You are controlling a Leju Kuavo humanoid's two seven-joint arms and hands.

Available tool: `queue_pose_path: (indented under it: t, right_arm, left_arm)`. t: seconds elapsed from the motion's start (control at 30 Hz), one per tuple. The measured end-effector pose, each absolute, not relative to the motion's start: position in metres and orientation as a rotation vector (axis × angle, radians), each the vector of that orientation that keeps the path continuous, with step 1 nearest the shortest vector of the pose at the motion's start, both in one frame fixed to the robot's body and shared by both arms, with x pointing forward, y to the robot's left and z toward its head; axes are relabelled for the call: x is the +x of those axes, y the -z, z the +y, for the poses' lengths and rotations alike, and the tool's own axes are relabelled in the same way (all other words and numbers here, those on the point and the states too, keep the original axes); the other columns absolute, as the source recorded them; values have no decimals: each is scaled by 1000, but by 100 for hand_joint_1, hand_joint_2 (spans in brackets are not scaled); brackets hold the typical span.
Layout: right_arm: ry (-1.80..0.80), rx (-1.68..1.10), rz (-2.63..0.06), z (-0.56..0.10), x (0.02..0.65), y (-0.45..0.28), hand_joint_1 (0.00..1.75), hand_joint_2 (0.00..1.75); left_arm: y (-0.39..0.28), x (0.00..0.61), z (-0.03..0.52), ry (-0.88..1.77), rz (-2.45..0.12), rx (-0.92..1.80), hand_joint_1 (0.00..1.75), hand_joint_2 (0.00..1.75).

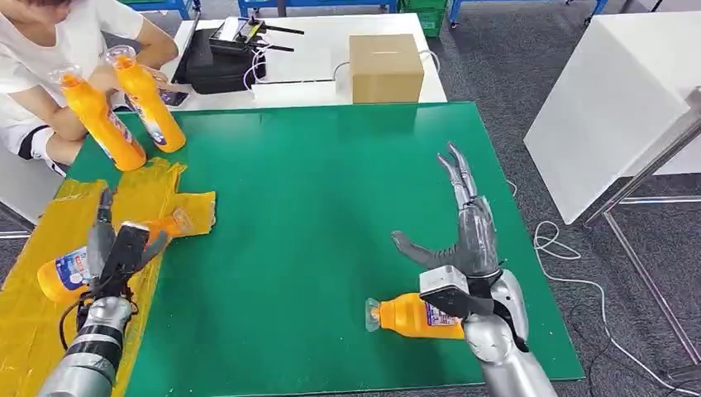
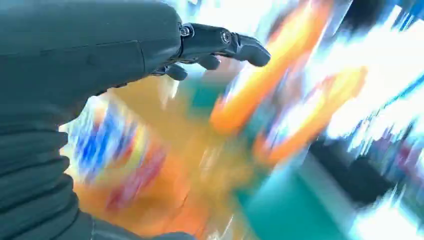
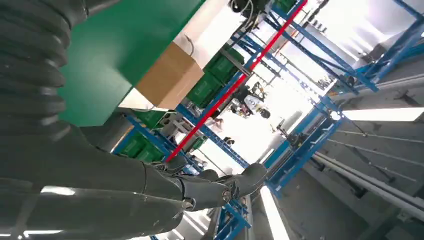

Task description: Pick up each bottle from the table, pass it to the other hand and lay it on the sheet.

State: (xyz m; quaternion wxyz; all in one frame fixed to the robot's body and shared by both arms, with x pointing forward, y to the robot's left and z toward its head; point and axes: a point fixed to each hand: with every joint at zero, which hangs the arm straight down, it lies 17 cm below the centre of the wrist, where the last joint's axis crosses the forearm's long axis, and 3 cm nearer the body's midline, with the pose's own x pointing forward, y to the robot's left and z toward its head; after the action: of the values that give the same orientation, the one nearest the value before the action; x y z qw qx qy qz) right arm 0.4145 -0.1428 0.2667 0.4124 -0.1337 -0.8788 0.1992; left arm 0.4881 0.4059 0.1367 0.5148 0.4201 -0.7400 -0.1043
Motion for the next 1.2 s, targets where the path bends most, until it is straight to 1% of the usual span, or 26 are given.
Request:
queue_pose_path:
  t: [0.07,0.17,0.23,0.33,0.4,0.53,0.67,0.83,1.03,1.2]
  right_arm:
    - [-518,-344,-2204,-141,414,-264,0,175]
    - [-551,-363,-2193,-139,412,-258,0,175]
    - [-585,-374,-2183,-137,410,-252,0,175]
    - [-714,-388,-2132,-128,404,-231,0,175]
    - [-785,-405,-2100,-127,398,-217,0,175]
    - [-847,-408,-2070,-128,392,-202,0,175]
    - [-1048,-401,-1992,-127,380,-170,0,175]
    - [-1235,-432,-1918,-152,361,-137,0,175]
    - [-1277,-429,-1871,-178,344,-127,0,175]
    - [-1291,-440,-1862,-187,340,-127,0,175]
  left_arm:
    - [-172,476,398,227,-1875,1113,0,175]
    - [-215,462,375,215,-1993,1165,0,175]
    - [-234,455,358,203,-2052,1144,0,175]
    - [-252,448,331,185,-2126,1014,0,175]
    - [-258,443,314,183,-2156,931,0,175]
    - [-265,435,297,179,-2194,866,0,175]
    - [-261,435,281,185,-2194,749,0,175]
    - [-252,438,272,169,-2181,668,0,175]
    - [-244,439,269,166,-2165,658,0,175]
    - [-239,440,268,163,-2153,652,0,175]
